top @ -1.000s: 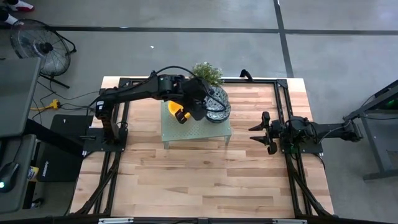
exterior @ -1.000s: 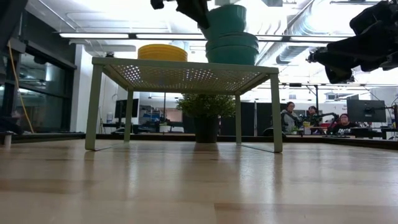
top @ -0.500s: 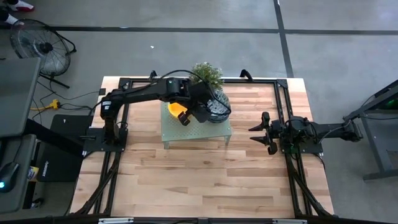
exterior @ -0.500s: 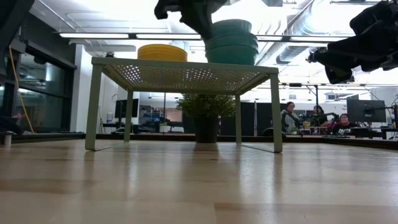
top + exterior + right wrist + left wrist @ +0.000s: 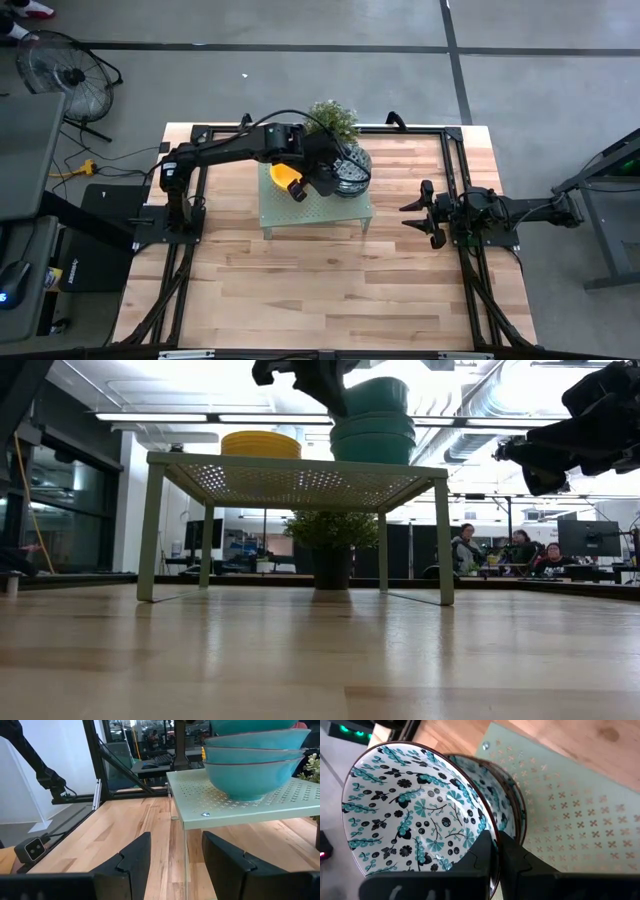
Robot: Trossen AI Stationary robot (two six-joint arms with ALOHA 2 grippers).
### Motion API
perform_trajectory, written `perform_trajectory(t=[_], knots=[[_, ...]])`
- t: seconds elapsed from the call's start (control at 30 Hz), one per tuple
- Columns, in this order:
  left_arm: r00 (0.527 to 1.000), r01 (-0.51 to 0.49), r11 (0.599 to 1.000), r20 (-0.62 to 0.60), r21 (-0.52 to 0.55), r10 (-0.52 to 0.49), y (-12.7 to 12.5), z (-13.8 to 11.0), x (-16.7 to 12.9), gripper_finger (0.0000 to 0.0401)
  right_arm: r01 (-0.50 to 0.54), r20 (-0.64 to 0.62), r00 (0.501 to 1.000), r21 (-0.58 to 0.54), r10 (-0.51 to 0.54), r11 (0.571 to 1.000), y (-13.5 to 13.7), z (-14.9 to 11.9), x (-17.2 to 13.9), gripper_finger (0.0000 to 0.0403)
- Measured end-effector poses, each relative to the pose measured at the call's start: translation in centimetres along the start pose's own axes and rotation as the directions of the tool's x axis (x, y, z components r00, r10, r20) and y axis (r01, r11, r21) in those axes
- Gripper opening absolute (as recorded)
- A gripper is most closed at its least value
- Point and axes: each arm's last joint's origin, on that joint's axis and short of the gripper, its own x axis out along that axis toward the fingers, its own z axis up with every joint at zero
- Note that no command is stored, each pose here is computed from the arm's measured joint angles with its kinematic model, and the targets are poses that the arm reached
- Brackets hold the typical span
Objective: Pick & Place Mini bowls
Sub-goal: Stack the blue patterned bowl on top of the blue patterned bowl on the shelf
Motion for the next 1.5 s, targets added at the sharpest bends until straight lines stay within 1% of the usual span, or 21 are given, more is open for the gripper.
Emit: perform_trajectory(t=[0.17, 0.33, 0.43, 0.53, 0.67, 1.0, 1.1, 1.33, 1.5], knots=[[1.0, 0.009, 1.0, 0.016, 0.001, -0.009, 0.0, 0.0, 0.0, 0.0003, 0.0, 0.0, 1.0, 0.006, 0.0, 1.0, 0.0, 0.0, 0.0, 0.0165], [0.999, 0.034, 0.999, -0.002, -0.003, -0.034, -0.1, 0.0, 1.0, 0.0008, -0.001, 0.0, 1.0, 0.007, 0.001, 1.0, 0.0, 0.0, 0.0, 0.0165], [1.0, 0.006, 1.0, 0.013, -0.004, -0.006, 0.1, 0.1, 0.8, 0.0023, -0.001, 0.0, 1.0, 0.007, 0.001, 1.0, 0.0, 0.0, 0.0, 0.0165], [1.0, 0.017, 1.0, 0.0, -0.003, -0.017, 0.0, 0.1, 0.9, 0.0032, -0.005, -0.001, 1.0, 0.007, 0.005, 1.0, 0.0, 0.0, 0.0, 0.0165], [1.0, 0.003, 1.0, -0.007, -0.004, -0.003, 0.1, 0.1, 0.9, 0.0036, -0.006, -0.001, 1.0, 0.007, 0.006, 1.0, 0.0, 0.0, 0.0, 0.0165], [1.0, 0.019, 1.0, -0.005, -0.003, -0.019, 0.0, 0.0, 0.9, 0.0044, -0.006, -0.001, 1.0, 0.007, 0.006, 1.0, 0.0, 0.0, 0.0, 0.0165], [1.0, 0.018, 1.0, 0.007, 0.002, -0.018, 0.0, 0.1, 0.9, 0.0067, -0.008, -0.001, 1.0, 0.009, 0.008, 1.0, 0.0, 0.0, 0.0, 0.0165], [1.0, -0.009, 1.0, 0.012, 0.004, 0.009, 0.3, 0.2, 0.9, 0.0153, -0.009, -0.001, 1.0, 0.014, 0.009, 1.0, 0.0, 0.0, 0.0, 0.0165], [1.0, -0.02, 1.0, -0.012, 0.003, 0.02, 0.3, 0.1, 0.9, 0.0185, -0.009, -0.002, 1.0, 0.015, 0.009, 1.0, 0.0, 0.0, 0.0, 0.0165]])
